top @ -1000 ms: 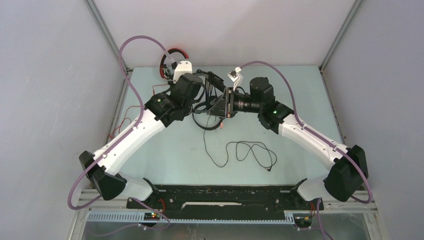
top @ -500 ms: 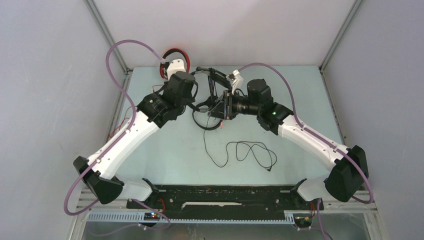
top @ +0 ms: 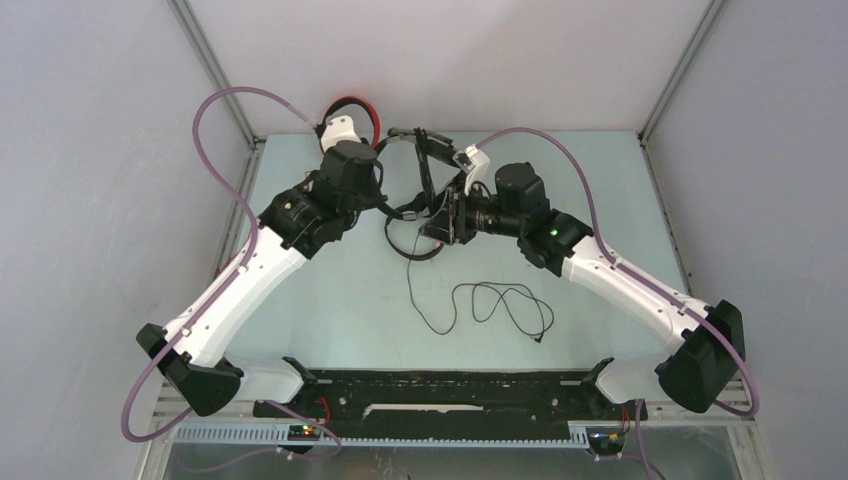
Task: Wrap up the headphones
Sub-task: Wrap the headphones cable around the headphones.
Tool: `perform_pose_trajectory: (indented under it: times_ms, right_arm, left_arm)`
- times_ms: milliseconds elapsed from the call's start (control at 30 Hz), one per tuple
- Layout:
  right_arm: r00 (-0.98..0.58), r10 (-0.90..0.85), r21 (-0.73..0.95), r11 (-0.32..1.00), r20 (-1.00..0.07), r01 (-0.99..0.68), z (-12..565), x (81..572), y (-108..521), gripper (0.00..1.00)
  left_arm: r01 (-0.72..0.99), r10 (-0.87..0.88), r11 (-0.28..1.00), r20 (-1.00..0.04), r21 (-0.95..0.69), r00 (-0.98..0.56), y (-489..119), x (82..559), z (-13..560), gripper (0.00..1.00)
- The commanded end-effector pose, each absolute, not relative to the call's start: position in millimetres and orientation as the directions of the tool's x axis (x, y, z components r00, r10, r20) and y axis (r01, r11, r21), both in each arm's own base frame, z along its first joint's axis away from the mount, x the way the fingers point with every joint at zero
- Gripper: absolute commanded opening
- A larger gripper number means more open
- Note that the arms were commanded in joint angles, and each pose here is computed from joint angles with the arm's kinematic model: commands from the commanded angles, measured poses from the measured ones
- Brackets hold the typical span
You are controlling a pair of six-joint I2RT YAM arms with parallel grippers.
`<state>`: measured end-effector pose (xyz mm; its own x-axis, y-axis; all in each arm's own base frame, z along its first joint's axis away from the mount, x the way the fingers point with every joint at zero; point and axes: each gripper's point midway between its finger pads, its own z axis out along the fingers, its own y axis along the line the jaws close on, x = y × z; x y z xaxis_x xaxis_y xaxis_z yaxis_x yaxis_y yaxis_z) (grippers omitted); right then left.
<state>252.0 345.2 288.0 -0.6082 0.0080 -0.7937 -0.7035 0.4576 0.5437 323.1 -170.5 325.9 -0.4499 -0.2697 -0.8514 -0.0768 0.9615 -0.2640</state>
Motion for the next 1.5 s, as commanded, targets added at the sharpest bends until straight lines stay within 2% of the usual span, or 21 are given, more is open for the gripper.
perform_pose_trajectory:
  times_ms: [0,400,733,967,1133,1233,1333,1467]
  right_arm:
    - [-0.527,0.033,0.476,0.481,-0.849,-0.736,316.0,254.6,336.6,0.34]
    - [-0.507,-0.004,0.443,0.479,-0.862,-0.758,306.4,246.7,332.4,0.36]
    - [-0.259,-0.012,0.222,0.477,-0.966,-0.85,310.6,257.5,325.7,0.35]
    - [-0.138,-0.028,0.109,0.47,-0.99,-0.876,311.1,258.4,321.1,0.35]
    - [-0.152,-0.044,0.112,0.478,-0.987,-0.871,304.4,258.8,316.8,0.34]
    - [-0.207,-0.028,0.175,0.43,-0.978,-0.886,304.1,252.9,315.3,0.41]
    - [-0.218,-0.023,0.188,0.423,-0.976,-0.886,305.3,250.5,313.5,0.4]
    - [-0.225,-0.01,0.198,0.443,-0.974,-0.874,308.6,253.8,307.2,0.33]
  left_arm:
    - [-0.032,-0.434,0.893,-0.839,-0.45,-0.328,-175.4,324.2,384.9,0.0]
    - [-0.004,-0.466,0.869,-0.814,-0.495,-0.346,-181.4,322.5,394.6,0.0]
    - [0.034,-0.508,0.828,-0.774,-0.56,-0.379,-190.0,316.0,404.4,0.0]
    - [0.07,-0.507,0.807,-0.749,-0.586,-0.427,-200.7,312.4,402.7,0.0]
    - [0.082,-0.483,0.817,-0.755,-0.571,-0.443,-202.6,312.6,399.0,0.0]
    - [0.108,-0.482,0.805,-0.749,-0.584,-0.456,-206.7,312.1,401.8,0.0]
    - [0.127,-0.477,0.8,-0.75,-0.586,-0.457,-208.8,311.1,405.5,0.0]
    - [0.137,-0.471,0.796,-0.745,-0.59,-0.473,-211.9,309.5,406.3,0.0]
